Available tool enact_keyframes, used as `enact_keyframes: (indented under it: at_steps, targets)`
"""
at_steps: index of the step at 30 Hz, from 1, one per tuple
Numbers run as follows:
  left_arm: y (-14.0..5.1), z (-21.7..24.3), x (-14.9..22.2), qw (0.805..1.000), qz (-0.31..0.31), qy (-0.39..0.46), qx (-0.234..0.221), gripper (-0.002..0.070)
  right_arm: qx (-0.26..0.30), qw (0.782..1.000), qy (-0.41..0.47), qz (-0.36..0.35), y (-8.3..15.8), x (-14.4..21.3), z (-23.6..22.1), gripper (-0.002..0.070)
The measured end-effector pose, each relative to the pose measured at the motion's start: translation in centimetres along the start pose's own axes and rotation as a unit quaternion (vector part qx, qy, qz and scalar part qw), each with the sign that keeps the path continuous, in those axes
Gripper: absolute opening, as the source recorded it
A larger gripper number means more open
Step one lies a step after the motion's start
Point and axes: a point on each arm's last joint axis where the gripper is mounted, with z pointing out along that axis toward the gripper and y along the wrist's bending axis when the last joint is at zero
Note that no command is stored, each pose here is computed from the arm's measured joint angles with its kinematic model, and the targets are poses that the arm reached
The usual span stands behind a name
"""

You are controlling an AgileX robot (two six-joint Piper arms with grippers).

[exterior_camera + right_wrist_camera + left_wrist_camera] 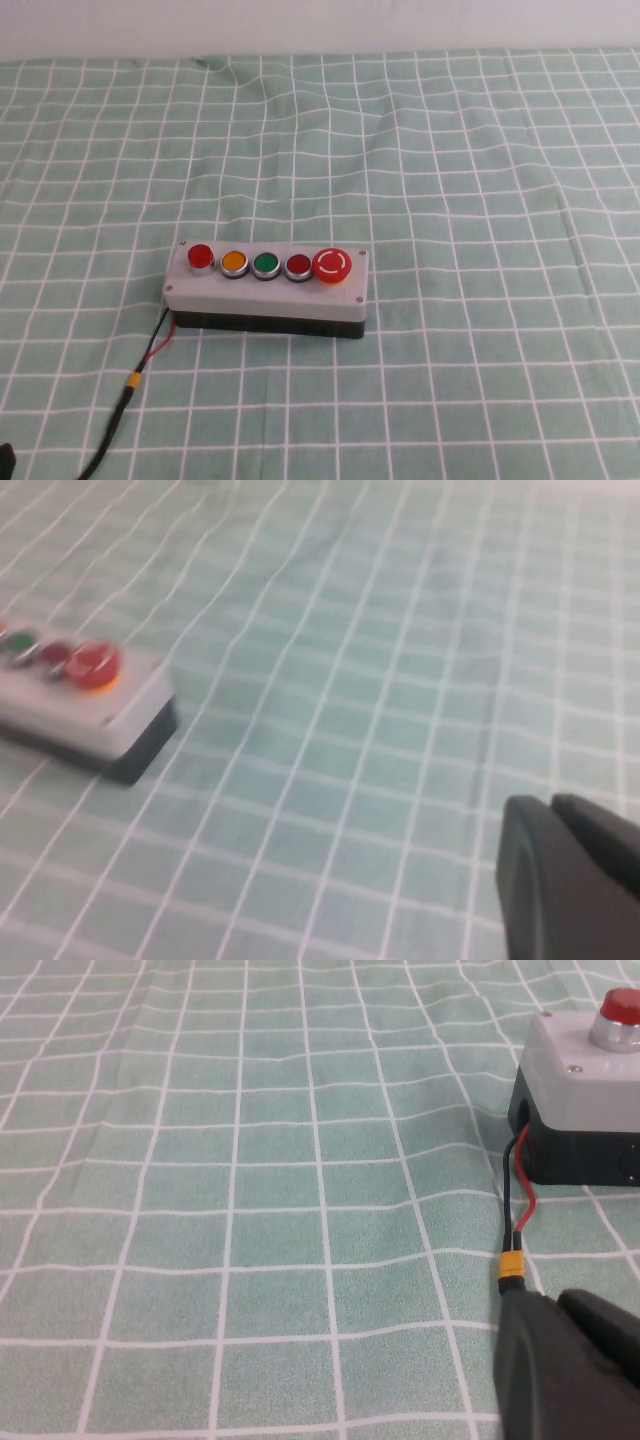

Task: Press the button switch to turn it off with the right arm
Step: 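Press the lit red button on the button box to turn it off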

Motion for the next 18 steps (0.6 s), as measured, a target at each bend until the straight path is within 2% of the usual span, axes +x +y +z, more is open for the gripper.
enact_keyframes:
  at_steps: [7,14,18]
  targets:
    - [0.0,0.0,0.0,1.000,0.000,0.000,0.000,-0.0003,0.050,0.992,-0.116,0.013,-1.0,5.8,0.9,-0.0016]
    - [0.0,0.0,0.0,1.000,0.000,0.000,0.000,-0.0003,0.084,0.984,-0.155,0.021,-1.6,10.7,2.7,-0.0016]
    - [0.0,0.0,0.0,1.000,0.000,0.000,0.000,-0.0003,0.101,0.984,-0.146,0.025,-2.0,12.9,4.2,-0.0016]
